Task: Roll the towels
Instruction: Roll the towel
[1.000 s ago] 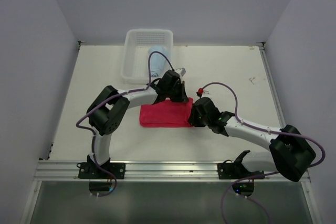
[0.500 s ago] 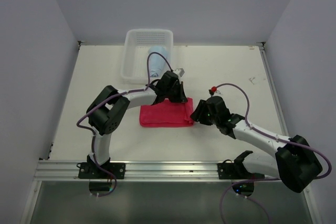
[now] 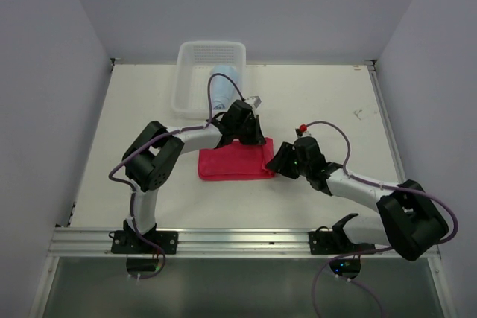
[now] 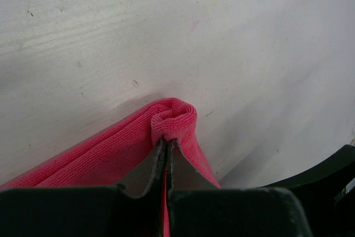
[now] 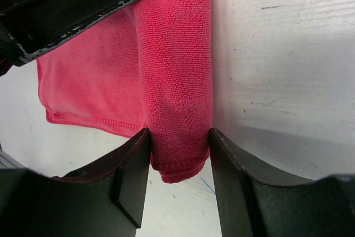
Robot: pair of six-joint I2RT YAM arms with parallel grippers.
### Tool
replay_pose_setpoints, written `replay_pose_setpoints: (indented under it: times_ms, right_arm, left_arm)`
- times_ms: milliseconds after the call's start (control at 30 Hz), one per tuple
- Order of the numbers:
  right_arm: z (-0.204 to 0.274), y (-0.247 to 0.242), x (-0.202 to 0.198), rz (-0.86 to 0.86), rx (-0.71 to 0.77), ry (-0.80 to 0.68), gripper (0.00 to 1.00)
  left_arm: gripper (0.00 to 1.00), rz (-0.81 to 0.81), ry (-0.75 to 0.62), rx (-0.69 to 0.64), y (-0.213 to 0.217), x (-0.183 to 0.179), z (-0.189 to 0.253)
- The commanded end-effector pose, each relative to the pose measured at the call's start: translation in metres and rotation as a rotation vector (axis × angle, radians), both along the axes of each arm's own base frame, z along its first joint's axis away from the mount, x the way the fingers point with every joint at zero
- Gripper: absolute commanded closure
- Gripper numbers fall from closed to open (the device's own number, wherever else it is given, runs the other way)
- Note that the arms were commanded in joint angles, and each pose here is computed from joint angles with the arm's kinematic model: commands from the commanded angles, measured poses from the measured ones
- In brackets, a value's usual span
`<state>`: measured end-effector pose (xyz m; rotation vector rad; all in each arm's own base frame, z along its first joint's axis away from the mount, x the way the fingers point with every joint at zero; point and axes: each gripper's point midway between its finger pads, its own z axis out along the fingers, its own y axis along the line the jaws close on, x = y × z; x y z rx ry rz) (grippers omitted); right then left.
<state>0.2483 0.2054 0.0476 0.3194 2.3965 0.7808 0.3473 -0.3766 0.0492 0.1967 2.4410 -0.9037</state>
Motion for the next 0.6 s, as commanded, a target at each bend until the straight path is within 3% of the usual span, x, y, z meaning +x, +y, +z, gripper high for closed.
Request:
replay_pose_setpoints:
  times_ms: [0, 233, 433, 467, 567]
  right_arm:
    - [0.001, 0.011, 0.005, 0.018, 0.055, -0.014, 0.5]
    - [-0.006, 0.013, 0.007, 0.04, 0.032, -0.004, 0.49]
    - [0.023, 0.011, 0.007, 0.08, 0.02, -0.071, 0.39]
    - [0.026, 0.009, 0.005, 0.085, 0.007, -0.074, 0.32]
    - [0.043, 0.003, 0.007, 0.069, 0.002, -0.114, 0.3]
  left_arm:
    - [1.0, 0.004, -0.035, 0.001, 0.007, 0.007, 0.002]
    - [1.0, 0.008, -0.034, 0.008, 0.012, 0.008, 0.0]
    - [1.0, 0.009, -0.028, 0.011, 0.014, 0.009, -0.004]
    - [1.0, 0.008, -0.028, 0.009, 0.014, 0.009, -0.003]
    - [1.0, 0.008, -0.024, 0.01, 0.014, 0.008, -0.005]
